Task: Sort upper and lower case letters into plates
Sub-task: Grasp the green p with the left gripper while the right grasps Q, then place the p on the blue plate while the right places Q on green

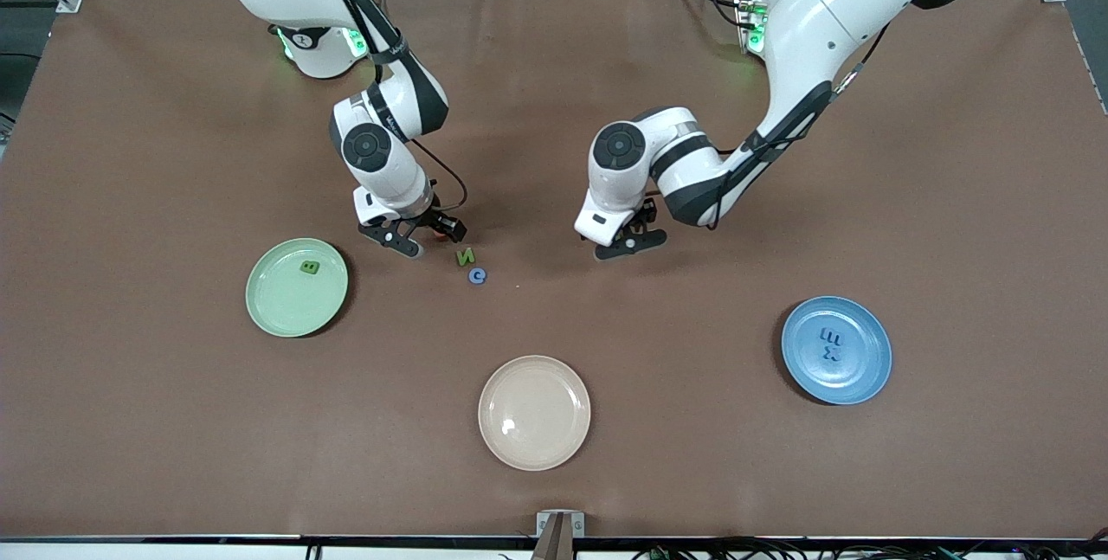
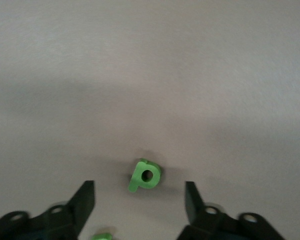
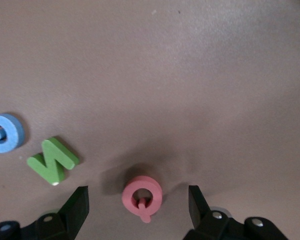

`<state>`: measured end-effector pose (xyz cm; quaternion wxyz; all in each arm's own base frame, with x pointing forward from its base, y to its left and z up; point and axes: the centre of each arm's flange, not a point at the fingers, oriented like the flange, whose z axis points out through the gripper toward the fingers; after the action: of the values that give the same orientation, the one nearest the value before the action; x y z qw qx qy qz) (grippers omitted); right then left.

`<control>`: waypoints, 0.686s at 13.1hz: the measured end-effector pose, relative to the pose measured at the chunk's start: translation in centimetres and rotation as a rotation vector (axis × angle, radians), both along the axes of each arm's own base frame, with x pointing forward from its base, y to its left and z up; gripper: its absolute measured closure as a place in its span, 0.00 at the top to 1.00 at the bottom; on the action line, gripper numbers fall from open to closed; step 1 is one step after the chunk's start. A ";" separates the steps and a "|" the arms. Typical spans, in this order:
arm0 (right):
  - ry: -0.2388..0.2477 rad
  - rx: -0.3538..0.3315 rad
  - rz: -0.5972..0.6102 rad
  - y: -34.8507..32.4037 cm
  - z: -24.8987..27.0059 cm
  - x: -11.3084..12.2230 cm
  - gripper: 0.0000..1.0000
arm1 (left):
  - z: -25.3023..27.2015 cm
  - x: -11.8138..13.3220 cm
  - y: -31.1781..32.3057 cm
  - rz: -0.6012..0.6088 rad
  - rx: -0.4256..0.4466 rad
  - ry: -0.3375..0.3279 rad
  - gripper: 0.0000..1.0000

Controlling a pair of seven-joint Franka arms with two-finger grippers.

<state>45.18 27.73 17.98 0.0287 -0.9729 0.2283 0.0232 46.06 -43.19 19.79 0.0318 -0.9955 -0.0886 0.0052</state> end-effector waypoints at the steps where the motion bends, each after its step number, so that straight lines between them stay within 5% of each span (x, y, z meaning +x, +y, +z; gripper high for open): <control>1: 0.002 -0.002 0.004 0.1 -0.2 -0.3 0.81 | -0.4 0.0 0.1 -0.042 0.002 0.000 0.74; 4: 0.007 -0.005 0.008 0.2 -0.5 -0.6 0.61 | -1.3 0.1 0.1 -0.098 -0.028 -0.002 0.68; 6: 0.004 -0.004 0.005 0.1 -0.2 -0.5 0.38 | -1.9 -0.2 -0.2 -0.115 -0.047 -0.008 0.66; 9: 0.003 -0.005 -0.002 0.0 -0.3 -0.4 0.37 | -2.5 -0.1 -0.2 -0.132 -0.052 -0.019 0.52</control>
<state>44.75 27.76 17.71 0.0261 -0.9727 0.2295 0.0242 45.92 -43.36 17.29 0.0055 -0.9997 -0.0231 -0.0039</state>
